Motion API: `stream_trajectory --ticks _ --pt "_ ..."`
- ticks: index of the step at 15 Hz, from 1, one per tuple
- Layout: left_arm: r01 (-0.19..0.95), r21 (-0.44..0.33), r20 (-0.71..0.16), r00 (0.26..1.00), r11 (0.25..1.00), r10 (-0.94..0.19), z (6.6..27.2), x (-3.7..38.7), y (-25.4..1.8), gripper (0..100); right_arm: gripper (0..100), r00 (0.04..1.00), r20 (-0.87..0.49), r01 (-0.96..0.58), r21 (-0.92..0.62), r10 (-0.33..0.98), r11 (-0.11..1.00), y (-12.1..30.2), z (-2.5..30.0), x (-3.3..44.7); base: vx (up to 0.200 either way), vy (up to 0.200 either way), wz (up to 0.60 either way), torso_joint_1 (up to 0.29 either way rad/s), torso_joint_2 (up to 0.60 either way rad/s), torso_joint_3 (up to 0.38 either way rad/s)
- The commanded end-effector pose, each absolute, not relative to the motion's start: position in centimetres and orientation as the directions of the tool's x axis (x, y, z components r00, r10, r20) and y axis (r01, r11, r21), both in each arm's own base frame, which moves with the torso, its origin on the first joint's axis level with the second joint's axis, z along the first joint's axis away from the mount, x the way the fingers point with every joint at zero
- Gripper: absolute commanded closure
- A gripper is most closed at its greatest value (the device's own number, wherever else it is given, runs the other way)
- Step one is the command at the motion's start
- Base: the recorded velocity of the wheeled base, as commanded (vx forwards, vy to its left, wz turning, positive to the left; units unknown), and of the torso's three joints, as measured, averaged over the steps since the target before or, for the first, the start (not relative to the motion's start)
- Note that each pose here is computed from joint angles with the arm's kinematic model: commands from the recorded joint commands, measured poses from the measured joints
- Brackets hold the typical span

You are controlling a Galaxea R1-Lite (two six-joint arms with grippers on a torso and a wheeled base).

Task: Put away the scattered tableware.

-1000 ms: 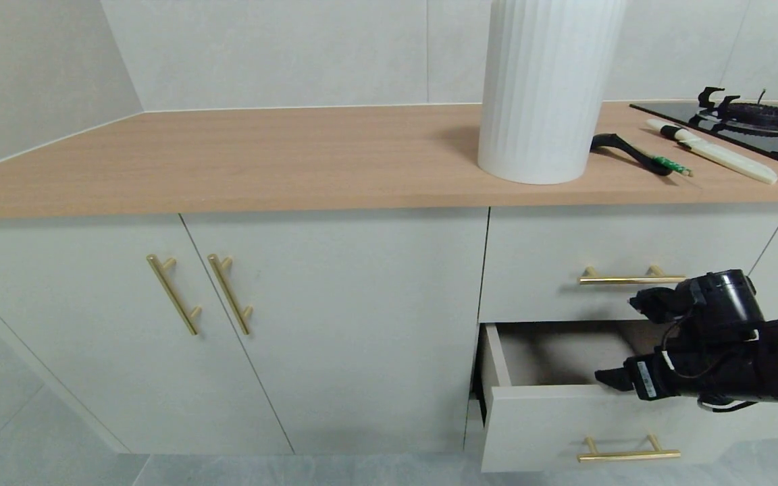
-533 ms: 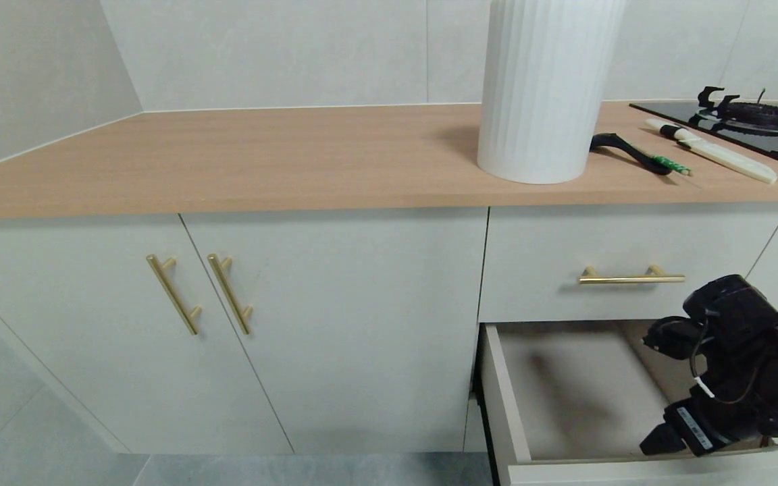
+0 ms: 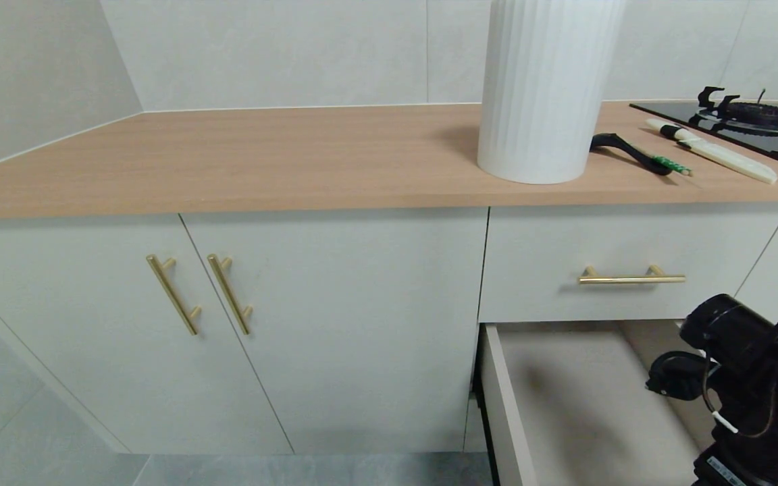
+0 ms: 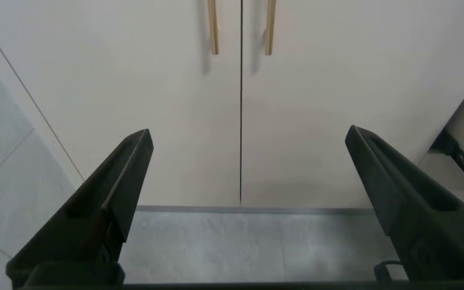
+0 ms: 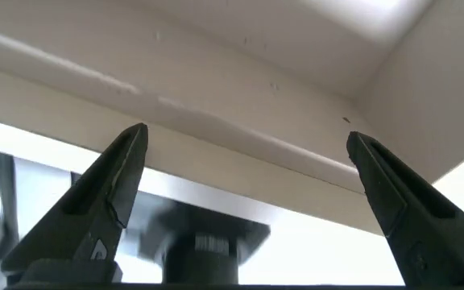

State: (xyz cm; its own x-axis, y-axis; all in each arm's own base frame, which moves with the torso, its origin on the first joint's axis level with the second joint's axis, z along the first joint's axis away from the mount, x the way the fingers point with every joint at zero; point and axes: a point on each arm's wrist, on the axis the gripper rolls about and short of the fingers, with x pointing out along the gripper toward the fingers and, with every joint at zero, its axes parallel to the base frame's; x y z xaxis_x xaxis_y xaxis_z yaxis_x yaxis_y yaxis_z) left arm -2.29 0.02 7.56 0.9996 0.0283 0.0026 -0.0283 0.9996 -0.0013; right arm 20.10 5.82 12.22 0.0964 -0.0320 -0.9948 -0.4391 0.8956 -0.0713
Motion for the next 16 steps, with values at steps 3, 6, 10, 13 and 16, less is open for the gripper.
stream_trajectory --ticks 3,6,10,13,16 --pt "-0.029 -0.002 0.002 1.000 1.000 0.029 7.6 -2.3 0.0 0 0 0.069 -0.995 -0.485 -0.093 -0.067 0.869 6.3 12.3 19.6 0.000 0.000 0.00 0.000 0.00 0.000" --pt "-0.029 -0.002 0.002 1.000 1.000 0.029 7.6 -2.3 0.0 0 0 0.215 -0.977 -0.387 -0.099 -0.015 0.917 6.1 14.8 20.4 0.000 0.000 0.00 0.000 0.00 0.000" --pt "-0.029 -0.002 0.002 1.000 1.000 0.029 7.6 -2.3 0.0 0 0 0.455 -0.887 -0.289 -0.060 0.082 0.955 5.5 19.3 18.5 0.000 0.000 0.00 0.000 0.00 0.000" --pt "-0.029 -0.002 0.002 1.000 1.000 0.029 7.6 -2.3 0.0 0 0 0.563 -0.822 -0.242 -0.060 0.090 0.969 4.7 20.8 18.4 0.000 0.000 0.00 0.000 0.00 0.000" --pt "-0.029 -0.002 0.002 1.000 1.000 0.029 7.6 -2.3 0.0 0 0 0.609 -0.787 -0.229 -0.060 0.095 0.972 4.4 21.5 18.0 0.000 0.000 0.00 0.000 0.00 0.000"
